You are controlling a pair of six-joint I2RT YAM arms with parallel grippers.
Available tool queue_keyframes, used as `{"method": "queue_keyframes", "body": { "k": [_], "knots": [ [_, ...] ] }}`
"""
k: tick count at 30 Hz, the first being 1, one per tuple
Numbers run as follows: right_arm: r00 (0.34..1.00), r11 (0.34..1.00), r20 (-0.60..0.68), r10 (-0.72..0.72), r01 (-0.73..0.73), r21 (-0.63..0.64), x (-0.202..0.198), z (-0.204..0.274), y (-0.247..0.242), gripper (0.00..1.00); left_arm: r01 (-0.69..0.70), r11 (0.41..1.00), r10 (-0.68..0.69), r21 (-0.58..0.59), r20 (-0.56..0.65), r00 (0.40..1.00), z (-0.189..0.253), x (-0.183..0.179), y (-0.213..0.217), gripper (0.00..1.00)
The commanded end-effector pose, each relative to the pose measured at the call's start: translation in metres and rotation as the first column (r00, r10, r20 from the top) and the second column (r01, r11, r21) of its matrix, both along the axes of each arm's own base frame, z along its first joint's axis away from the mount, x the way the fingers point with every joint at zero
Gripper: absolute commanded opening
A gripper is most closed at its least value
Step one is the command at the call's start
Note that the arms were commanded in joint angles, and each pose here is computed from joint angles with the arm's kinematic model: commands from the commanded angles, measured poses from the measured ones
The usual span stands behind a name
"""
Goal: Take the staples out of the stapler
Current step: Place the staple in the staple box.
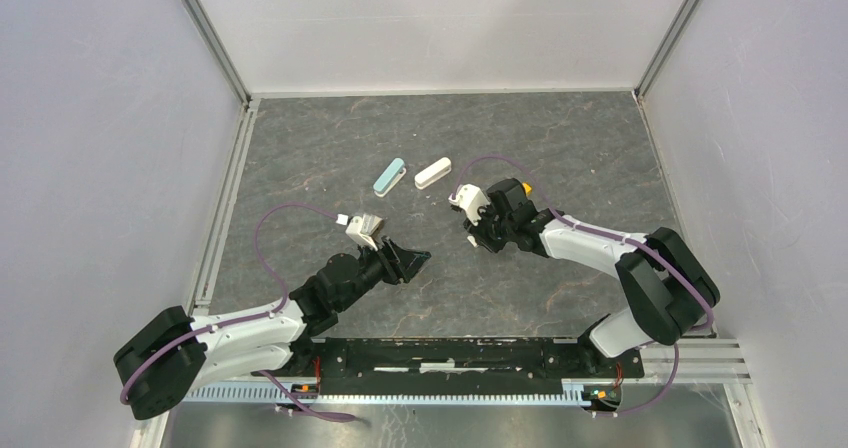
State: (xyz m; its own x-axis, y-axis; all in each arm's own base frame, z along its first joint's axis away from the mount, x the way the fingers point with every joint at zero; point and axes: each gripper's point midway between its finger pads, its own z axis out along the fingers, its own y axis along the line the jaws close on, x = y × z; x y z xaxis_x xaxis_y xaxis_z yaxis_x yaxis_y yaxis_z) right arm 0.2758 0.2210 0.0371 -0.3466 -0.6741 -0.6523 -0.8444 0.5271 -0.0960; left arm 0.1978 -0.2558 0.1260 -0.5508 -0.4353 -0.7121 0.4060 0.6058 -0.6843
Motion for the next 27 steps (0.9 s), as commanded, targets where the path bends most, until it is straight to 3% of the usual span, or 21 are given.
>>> {"method": "queue_keyframes", "body": {
  "k": [1,27],
  "knots": [
    [0.999,0.998,0.035,0.006,-0.008,0.055,0.0083,0.0195,0.0128,0.27,0.003,1.0,-0.002,-0.022,0.047,0.999,0.0167,0.0042,-0.0032,0.64],
    [1.0,0.995,-0.009,0.006,-0.005,0.101,0.0044,0.0192,0.0212,0.19,0.008,0.999,-0.006,-0.035,0.041,0.999,0.016,0.003,-0.0042,0.64]
  ]
}}
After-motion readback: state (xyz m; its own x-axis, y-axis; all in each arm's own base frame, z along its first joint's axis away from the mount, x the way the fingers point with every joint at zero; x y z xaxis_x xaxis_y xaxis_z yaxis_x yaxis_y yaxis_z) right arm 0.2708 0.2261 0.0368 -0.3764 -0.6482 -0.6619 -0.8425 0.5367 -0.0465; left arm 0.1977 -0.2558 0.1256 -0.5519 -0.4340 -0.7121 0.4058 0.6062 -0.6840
